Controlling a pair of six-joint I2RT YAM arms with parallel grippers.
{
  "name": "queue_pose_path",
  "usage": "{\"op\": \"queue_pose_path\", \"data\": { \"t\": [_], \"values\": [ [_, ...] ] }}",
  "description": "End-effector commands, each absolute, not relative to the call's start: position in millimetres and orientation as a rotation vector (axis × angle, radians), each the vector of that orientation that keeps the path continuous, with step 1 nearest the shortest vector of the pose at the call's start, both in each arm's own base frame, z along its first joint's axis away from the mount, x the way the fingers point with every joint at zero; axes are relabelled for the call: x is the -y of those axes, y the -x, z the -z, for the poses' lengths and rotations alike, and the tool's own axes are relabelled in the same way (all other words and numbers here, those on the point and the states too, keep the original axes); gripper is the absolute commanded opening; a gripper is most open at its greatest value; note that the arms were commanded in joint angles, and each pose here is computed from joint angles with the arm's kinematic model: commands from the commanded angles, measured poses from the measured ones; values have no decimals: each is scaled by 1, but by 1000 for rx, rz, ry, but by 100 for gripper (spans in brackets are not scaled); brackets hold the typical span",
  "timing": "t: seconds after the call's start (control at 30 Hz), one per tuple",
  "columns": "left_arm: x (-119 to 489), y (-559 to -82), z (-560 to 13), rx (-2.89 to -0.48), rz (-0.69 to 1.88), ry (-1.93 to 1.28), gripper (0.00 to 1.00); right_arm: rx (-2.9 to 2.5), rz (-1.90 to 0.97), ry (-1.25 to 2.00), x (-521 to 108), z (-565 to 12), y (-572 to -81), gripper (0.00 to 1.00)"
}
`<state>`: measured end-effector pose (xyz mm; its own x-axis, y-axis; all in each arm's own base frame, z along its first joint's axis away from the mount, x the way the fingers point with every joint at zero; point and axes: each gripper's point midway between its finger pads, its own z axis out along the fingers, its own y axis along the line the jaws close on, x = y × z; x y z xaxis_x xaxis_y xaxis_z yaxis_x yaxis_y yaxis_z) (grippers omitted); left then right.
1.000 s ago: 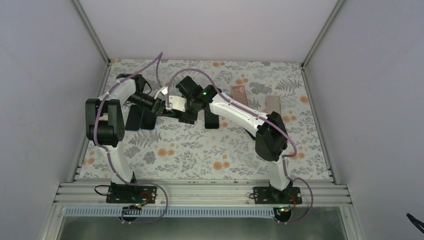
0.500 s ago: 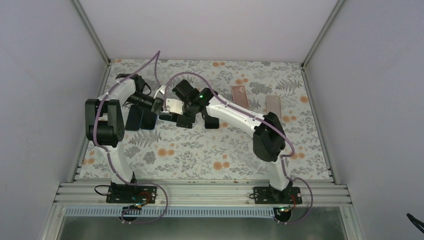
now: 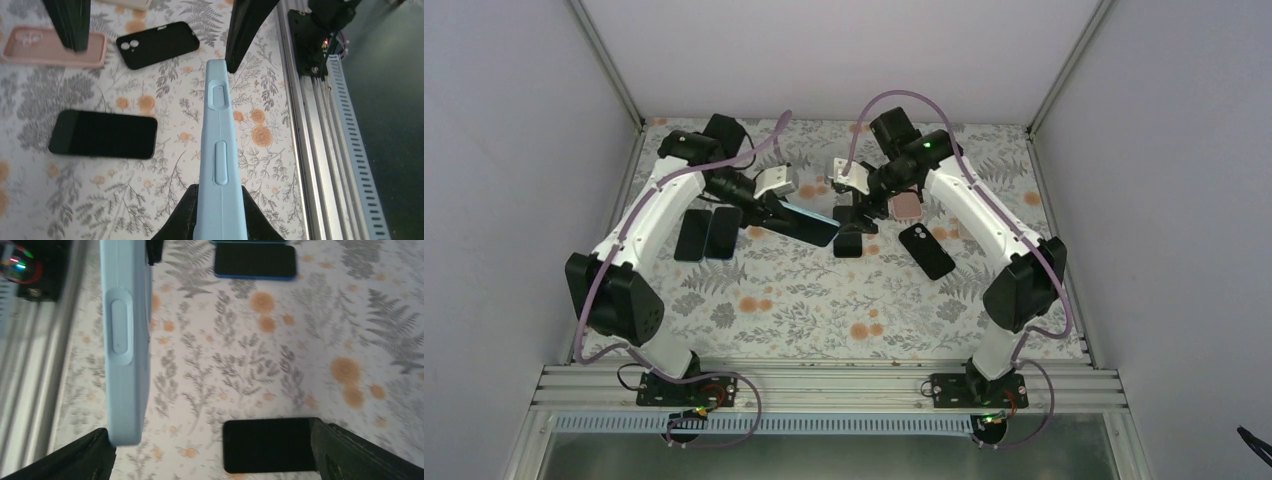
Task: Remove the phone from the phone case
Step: Pick up the phone at the center of the board.
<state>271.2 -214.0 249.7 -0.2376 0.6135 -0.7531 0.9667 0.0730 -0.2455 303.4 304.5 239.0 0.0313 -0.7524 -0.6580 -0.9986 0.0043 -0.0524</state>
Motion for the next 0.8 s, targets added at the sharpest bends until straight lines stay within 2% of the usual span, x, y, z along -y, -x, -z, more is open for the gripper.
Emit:
{"op": "queue_pose_path", "data": {
  "t": [0.0, 0.37, 0.77],
  "values": [
    [230, -260, -282, -1693, 983, -1652, 2, -1636, -908, 1900, -316, -252, -262, 100],
    [254, -219, -294, -1608, 972, -1783, 2, -1613, -964, 1879, -309, -247, -283, 100],
    [238, -188, -321, -1539, 741, -1834, 2, -1574, -893, 1891, -271, -221, -316, 100]
  ]
}}
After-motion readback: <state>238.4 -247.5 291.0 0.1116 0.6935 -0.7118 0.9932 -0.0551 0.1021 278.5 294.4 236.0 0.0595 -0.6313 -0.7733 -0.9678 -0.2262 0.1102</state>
